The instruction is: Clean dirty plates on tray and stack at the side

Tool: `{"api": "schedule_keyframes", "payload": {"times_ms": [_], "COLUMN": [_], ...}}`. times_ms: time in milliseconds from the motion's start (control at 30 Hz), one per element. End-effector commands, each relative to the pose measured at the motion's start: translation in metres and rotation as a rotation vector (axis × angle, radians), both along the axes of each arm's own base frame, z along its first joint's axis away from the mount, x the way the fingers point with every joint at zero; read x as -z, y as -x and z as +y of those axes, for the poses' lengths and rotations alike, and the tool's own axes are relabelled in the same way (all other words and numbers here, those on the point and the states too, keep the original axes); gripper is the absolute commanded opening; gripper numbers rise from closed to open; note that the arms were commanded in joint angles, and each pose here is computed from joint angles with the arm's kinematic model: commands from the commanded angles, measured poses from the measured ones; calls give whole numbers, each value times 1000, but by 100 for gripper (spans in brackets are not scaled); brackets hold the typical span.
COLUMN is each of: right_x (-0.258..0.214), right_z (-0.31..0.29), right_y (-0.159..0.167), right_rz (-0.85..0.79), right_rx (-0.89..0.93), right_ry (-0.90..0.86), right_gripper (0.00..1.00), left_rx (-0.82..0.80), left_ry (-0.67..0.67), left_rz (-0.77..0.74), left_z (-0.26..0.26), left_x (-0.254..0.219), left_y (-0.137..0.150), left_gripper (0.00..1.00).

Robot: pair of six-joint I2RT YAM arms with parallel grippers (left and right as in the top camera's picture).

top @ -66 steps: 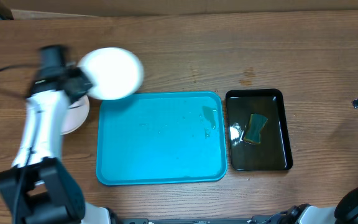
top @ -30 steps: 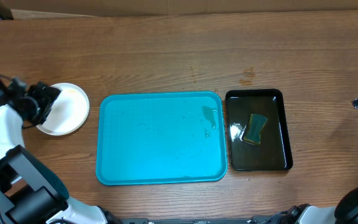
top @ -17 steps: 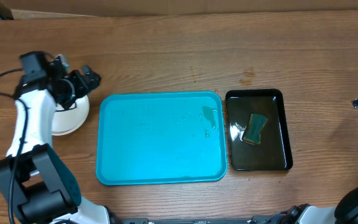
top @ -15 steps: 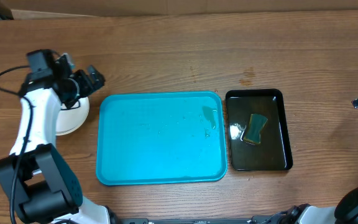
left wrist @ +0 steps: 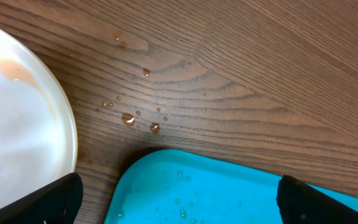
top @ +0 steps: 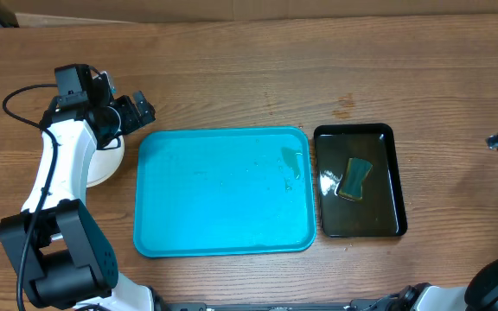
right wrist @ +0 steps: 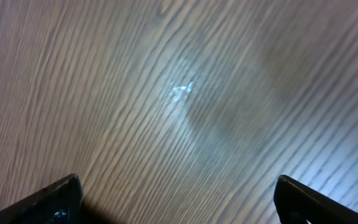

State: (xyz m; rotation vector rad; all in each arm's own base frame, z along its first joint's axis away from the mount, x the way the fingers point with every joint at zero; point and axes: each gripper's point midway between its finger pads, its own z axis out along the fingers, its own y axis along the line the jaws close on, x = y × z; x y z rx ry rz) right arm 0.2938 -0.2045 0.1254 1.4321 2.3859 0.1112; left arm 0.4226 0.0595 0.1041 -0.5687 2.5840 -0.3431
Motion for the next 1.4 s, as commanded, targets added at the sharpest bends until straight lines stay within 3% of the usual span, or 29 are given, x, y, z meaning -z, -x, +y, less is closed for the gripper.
{"api": "schedule_keyframes", "payload": {"times_ms": [0, 167, 367, 533, 700, 1033, 1367], "right_x": [-20, -55, -116, -172, -227, -301, -265], "right_z": [13, 58, 157, 230, 268, 223, 233], "right_y": [-13, -32, -41, -15, 35, 107, 102], "right_rz": [-53, -144, -325, -518, -738, -1148, -1501], "right_rx": [-46, -183, -455, -661, -786, -586, -559], "right_ry": [31, 85, 144, 168, 184, 453, 526], "right_gripper": [100, 100, 100, 100, 100, 100, 100], "left_rx": [15, 15, 15, 16, 16, 16, 17], "left_ry": [-30, -31, -31, -31, -31, -31, -30], "left_rz": [-46, -46, -46, -46, -46, -46, -46], "left_z": [1, 1, 1, 1, 1, 1, 1], "left_x": [-18, -18, -18, -18, -18, -18, -18], "left_y": [-6, -6, -6, -6, -6, -6, -6], "left_gripper": [100, 100, 100, 100, 100, 100, 100]}}
